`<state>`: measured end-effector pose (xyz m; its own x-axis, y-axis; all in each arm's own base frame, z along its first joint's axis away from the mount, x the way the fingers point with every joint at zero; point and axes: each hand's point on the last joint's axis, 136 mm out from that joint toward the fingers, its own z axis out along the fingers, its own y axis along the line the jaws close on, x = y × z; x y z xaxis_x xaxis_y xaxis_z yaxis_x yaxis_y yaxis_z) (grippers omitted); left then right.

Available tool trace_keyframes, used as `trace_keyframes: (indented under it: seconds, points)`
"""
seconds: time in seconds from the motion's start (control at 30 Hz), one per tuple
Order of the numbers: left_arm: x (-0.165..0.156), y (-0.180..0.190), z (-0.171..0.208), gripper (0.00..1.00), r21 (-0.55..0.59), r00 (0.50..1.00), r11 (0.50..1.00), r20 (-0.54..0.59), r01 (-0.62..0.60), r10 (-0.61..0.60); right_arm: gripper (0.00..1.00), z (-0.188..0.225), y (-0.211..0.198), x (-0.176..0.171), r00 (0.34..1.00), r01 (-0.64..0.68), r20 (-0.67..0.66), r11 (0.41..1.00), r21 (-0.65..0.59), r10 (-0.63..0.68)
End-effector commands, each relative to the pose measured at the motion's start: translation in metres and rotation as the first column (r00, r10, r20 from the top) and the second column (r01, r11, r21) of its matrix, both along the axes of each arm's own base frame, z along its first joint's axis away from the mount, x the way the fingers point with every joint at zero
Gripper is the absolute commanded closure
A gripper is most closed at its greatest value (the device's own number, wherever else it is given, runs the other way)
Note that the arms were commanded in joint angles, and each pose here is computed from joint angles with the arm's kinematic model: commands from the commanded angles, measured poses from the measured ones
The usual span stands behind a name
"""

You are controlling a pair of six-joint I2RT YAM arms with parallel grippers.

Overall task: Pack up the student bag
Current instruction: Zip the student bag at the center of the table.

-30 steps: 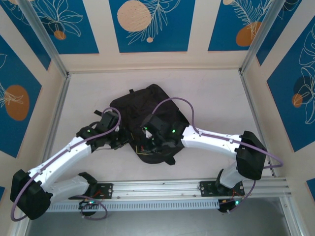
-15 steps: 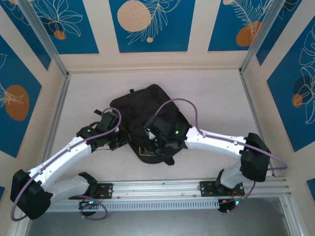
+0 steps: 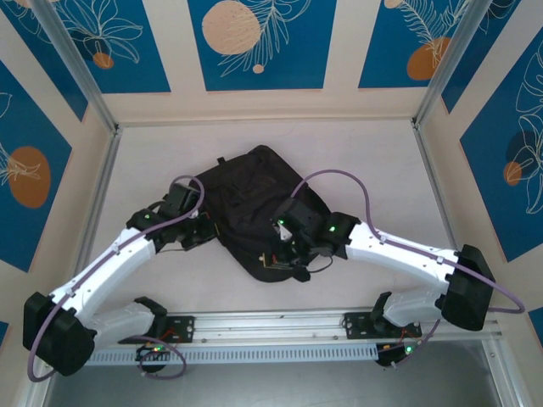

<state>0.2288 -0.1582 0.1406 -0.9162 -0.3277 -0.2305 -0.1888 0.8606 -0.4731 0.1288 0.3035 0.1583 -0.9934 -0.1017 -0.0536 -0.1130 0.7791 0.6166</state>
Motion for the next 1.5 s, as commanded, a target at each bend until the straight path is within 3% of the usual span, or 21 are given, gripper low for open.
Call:
trace_keyframes:
  seconds: [0.0, 0.13, 0.27, 0.33, 0.43, 0.63, 1.17, 1.47]
  points:
    - [0.005, 0.003, 0.005, 1.00, 0.044, 0.999, 0.998, 0.012, 0.042, -0.043, 1.00, 0.012, -0.006, -0.011, 0.997, -0.072, -0.020, 0.997, 0.026, 0.073]
    - [0.004, -0.005, 0.010, 1.00, 0.009, 0.998, 0.998, -0.008, 0.054, -0.054, 1.00, 0.024, 0.010, -0.004, 0.998, -0.046, -0.027, 0.996, 0.083, 0.048]
    - [-0.012, -0.014, 0.024, 0.62, -0.080, 0.999, 0.996, -0.037, 0.025, -0.028, 1.00, 0.023, 0.032, 0.002, 0.998, -0.010, -0.062, 0.990, 0.137, 0.018]
    - [-0.024, -0.017, 0.031, 0.53, -0.119, 0.999, 0.993, -0.036, 0.012, -0.017, 1.00, 0.021, 0.044, 0.001, 0.997, -0.022, -0.069, 0.988, 0.150, 0.033]
    - [-0.043, -0.020, 0.031, 0.47, -0.154, 0.998, 0.988, -0.060, 0.003, -0.012, 1.00, 0.020, 0.060, -0.001, 0.996, -0.049, -0.067, 0.986, 0.162, 0.060]
    - [-0.069, -0.035, 0.004, 0.47, -0.190, 0.989, 0.981, -0.145, -0.027, -0.001, 1.00, 0.018, 0.075, -0.002, 0.994, -0.065, -0.076, 0.982, 0.176, 0.079]
    - [-0.054, -0.055, 0.005, 0.59, -0.189, 0.994, 0.982, -0.110, -0.014, -0.007, 1.00, 0.024, 0.078, -0.004, 0.994, -0.067, -0.070, 0.972, 0.223, 0.085]
    - [-0.047, -0.059, -0.015, 0.61, -0.174, 0.991, 0.984, -0.129, -0.042, 0.020, 1.00, 0.023, 0.080, -0.007, 0.992, -0.078, -0.071, 0.963, 0.256, 0.100]
